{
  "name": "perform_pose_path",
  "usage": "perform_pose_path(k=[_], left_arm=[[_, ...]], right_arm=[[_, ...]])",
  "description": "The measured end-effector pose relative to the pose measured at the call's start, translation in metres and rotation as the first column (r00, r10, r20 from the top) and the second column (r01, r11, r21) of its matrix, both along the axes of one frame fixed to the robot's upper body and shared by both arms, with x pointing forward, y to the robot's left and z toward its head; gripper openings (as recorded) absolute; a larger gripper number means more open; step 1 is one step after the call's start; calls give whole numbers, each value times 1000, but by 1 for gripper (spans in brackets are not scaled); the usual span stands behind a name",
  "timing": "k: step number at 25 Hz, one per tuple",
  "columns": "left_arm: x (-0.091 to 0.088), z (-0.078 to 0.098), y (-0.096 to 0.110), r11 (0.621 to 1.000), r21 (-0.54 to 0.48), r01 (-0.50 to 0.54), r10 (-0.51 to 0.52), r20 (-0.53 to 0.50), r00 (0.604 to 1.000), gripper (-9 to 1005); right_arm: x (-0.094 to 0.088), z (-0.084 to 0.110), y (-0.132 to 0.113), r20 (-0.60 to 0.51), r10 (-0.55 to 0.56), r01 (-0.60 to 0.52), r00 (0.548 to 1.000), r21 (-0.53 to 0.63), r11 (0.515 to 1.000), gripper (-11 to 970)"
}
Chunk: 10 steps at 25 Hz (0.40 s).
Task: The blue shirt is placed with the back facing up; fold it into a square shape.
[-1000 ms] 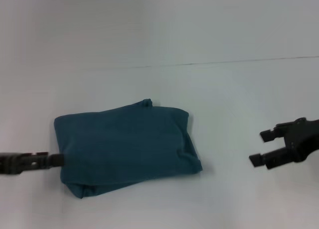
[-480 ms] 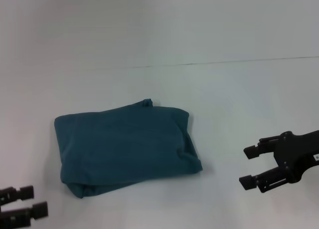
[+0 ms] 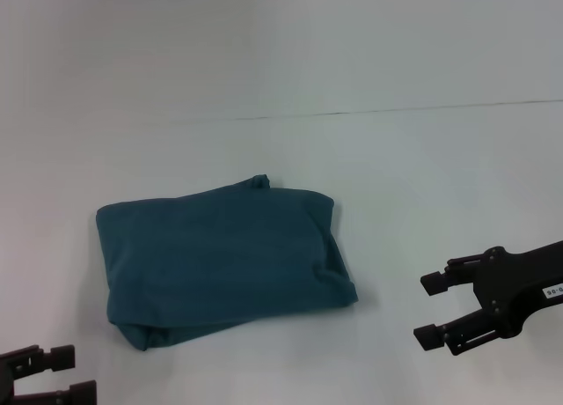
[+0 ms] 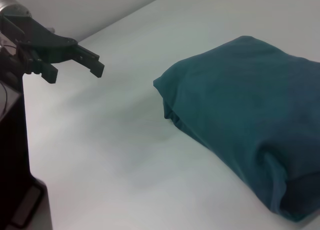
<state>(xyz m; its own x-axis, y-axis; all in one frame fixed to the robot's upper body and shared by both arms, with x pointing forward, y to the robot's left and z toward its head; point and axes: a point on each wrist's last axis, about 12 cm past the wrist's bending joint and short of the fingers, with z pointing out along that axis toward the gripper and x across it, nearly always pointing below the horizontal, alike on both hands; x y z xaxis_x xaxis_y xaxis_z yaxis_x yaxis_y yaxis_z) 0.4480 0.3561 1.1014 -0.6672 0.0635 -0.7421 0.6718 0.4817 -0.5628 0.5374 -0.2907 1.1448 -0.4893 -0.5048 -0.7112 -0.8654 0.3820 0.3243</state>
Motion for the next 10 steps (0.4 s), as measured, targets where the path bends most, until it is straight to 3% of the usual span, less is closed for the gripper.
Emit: perform_pose_path(k=[10], left_arm=[[0, -1, -2, 1000, 0, 7, -7, -2, 1000, 951]], right_arm=[[0, 1, -2, 14, 2, -2, 1000, -1, 1000, 946]])
